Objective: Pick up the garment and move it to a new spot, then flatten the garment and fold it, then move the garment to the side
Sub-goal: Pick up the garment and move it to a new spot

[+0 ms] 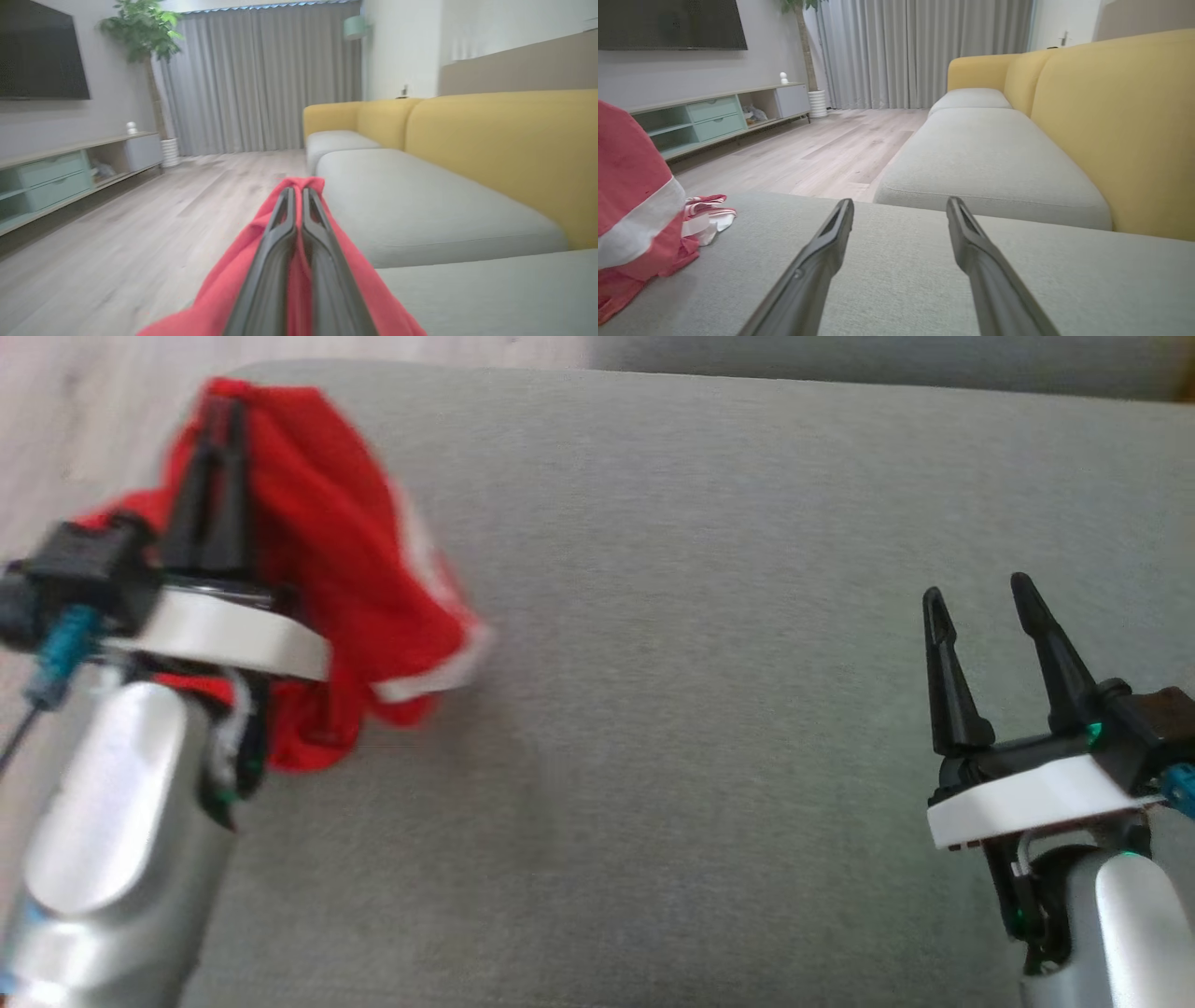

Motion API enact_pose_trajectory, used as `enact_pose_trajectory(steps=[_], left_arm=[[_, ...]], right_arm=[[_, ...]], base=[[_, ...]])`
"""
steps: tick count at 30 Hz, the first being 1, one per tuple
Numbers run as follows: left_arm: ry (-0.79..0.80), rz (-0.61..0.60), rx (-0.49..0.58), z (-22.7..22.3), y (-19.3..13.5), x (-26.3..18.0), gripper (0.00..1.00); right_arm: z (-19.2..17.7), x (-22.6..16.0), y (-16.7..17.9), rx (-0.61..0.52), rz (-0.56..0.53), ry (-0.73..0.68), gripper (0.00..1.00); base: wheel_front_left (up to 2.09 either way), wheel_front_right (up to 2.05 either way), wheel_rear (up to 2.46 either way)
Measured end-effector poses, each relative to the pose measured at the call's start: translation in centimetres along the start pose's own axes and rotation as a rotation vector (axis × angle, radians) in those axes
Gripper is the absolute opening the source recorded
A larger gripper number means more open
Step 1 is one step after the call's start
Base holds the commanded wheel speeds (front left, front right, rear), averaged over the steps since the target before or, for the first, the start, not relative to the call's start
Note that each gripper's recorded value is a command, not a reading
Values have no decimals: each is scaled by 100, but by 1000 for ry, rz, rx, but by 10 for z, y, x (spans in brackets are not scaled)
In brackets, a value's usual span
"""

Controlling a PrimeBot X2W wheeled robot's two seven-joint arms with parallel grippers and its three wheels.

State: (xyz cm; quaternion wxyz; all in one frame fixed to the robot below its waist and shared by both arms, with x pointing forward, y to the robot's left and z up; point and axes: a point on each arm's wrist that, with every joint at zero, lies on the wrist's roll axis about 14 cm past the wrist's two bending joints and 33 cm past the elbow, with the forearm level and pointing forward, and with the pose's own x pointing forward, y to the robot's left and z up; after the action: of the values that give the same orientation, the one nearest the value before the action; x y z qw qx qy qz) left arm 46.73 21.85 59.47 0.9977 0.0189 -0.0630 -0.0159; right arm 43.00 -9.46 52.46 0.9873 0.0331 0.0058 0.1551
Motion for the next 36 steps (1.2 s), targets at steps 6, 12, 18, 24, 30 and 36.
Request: enact_pose_trajectory(steps=[6, 12, 18, 24, 30, 36], left_arm=[[-52, -251, -112, 14, -104, 12, 0], [-27, -535, -225, 6, -221, 16, 0], [173, -730, -220, -60, -297, 4, 0], [473, -817, -150, -156, -313, -36, 0], [488, -815, -132, -167, -306, -45, 0], [364, -796, -144, -140, -298, -42, 100]], right_arm=[[0, -18, -27, 13, -86, -8, 100], [-5, -33, -58, 24, -184, -4, 100], [-18, -43, -85, 23, -267, 23, 100], [-30, -49, -98, 26, -310, 54, 100], [-31, -44, -95, 33, -296, 53, 100], [-24, -38, -83, 37, -259, 30, 100]], base=[[0, 0, 0], [0, 0, 0], [0, 0, 0], [0, 0, 0], [0, 0, 0], [0, 0, 0]])
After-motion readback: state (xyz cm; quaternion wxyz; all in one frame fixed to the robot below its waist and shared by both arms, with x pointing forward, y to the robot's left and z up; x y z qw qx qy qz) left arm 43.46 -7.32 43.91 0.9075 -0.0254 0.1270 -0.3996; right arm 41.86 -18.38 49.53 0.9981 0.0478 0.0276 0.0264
